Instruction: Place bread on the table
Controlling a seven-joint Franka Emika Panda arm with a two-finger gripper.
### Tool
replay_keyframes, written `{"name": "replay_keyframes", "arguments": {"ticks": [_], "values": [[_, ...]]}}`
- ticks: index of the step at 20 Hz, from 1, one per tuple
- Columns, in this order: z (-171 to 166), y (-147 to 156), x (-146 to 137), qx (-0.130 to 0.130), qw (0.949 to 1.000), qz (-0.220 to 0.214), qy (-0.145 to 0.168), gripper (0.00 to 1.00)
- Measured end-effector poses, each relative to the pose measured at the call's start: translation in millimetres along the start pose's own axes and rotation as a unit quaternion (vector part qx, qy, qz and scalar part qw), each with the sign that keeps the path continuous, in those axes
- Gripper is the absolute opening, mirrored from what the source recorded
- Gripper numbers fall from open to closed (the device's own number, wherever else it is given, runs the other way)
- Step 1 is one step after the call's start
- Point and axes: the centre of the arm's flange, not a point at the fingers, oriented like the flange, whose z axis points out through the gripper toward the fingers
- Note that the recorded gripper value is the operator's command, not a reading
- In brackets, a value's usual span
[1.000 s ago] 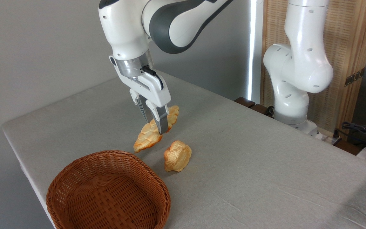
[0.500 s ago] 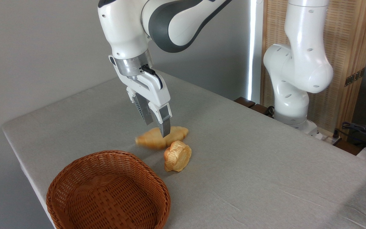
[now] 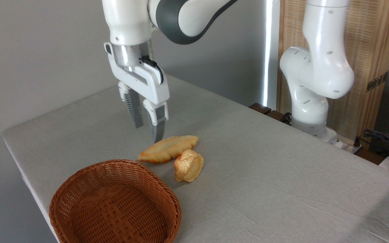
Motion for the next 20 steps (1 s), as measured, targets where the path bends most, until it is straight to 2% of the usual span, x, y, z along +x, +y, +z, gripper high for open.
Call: {"name": "replay_keyframes", "arguments": {"ticks": [2,7,15,20], "values": [[-12,-22,-4,0.020,0.9992,-0.018,0.030,1.00],[-25,-48,-14,0.037,0.9977,-0.025,0.052,1.00],[-18,-60,1,0.039,0.9980,-0.016,0.047,1.00],[-19,-65,1,0.041,0.9979,-0.020,0.047,1.00]]}}
